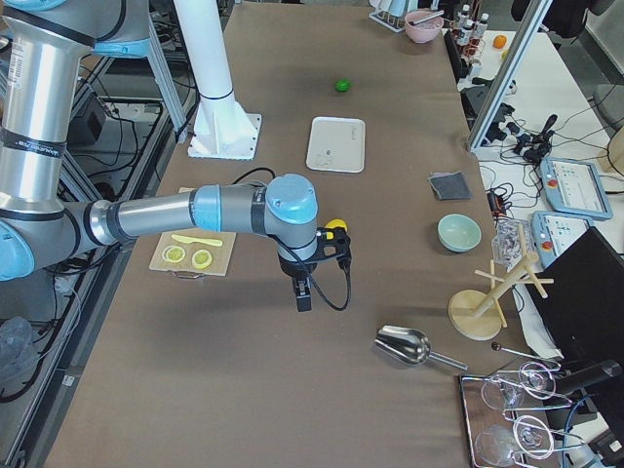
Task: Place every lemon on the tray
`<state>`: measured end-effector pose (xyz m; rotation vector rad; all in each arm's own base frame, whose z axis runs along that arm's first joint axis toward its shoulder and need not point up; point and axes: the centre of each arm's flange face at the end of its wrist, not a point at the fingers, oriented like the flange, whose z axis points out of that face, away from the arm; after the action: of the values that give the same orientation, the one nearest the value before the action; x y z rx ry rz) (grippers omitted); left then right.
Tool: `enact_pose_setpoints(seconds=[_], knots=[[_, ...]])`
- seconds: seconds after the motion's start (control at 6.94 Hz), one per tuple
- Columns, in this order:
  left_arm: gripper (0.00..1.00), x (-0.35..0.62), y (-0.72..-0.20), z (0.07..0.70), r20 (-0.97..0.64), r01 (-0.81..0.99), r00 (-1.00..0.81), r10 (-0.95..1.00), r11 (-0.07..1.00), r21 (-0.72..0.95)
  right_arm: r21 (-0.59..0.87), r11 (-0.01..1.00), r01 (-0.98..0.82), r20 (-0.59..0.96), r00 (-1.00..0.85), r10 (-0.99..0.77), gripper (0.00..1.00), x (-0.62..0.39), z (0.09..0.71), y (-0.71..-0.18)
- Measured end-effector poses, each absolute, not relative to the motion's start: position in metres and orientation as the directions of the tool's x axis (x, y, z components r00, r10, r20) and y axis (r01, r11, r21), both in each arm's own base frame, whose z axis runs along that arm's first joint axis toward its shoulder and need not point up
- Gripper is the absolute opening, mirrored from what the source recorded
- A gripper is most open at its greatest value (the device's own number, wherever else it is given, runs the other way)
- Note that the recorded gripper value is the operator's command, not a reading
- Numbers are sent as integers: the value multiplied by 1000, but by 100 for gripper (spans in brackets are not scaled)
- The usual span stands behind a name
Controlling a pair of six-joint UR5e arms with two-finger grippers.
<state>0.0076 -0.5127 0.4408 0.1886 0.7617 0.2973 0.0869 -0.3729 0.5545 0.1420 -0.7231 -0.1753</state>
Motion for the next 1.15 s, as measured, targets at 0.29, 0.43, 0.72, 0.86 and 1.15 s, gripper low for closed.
enact_pose_setpoints(seconds=[0.29, 0.43, 0.72, 0.86, 1.15], knots=[[99, 12, -534, 409, -623, -191, 672, 401, 906, 378, 248, 963, 105, 626, 742, -242, 100, 88, 529, -386], [99, 16, -551, 400, -590, -184, 662, 462, 864, 469, 271, 957, 103, 619, 743, -255, 100, 88, 527, -390], [99, 24, -564, 390, -613, -82, 659, 436, 852, 517, 278, 956, 92, 626, 738, -253, 100, 88, 531, -394], [100, 35, -566, 389, -633, -40, 645, 427, 847, 530, 272, 959, 84, 631, 737, -244, 100, 89, 534, -393], [99, 71, -560, 415, -629, -47, 616, 475, 819, 572, 270, 960, 76, 631, 739, -236, 100, 92, 540, -391]])
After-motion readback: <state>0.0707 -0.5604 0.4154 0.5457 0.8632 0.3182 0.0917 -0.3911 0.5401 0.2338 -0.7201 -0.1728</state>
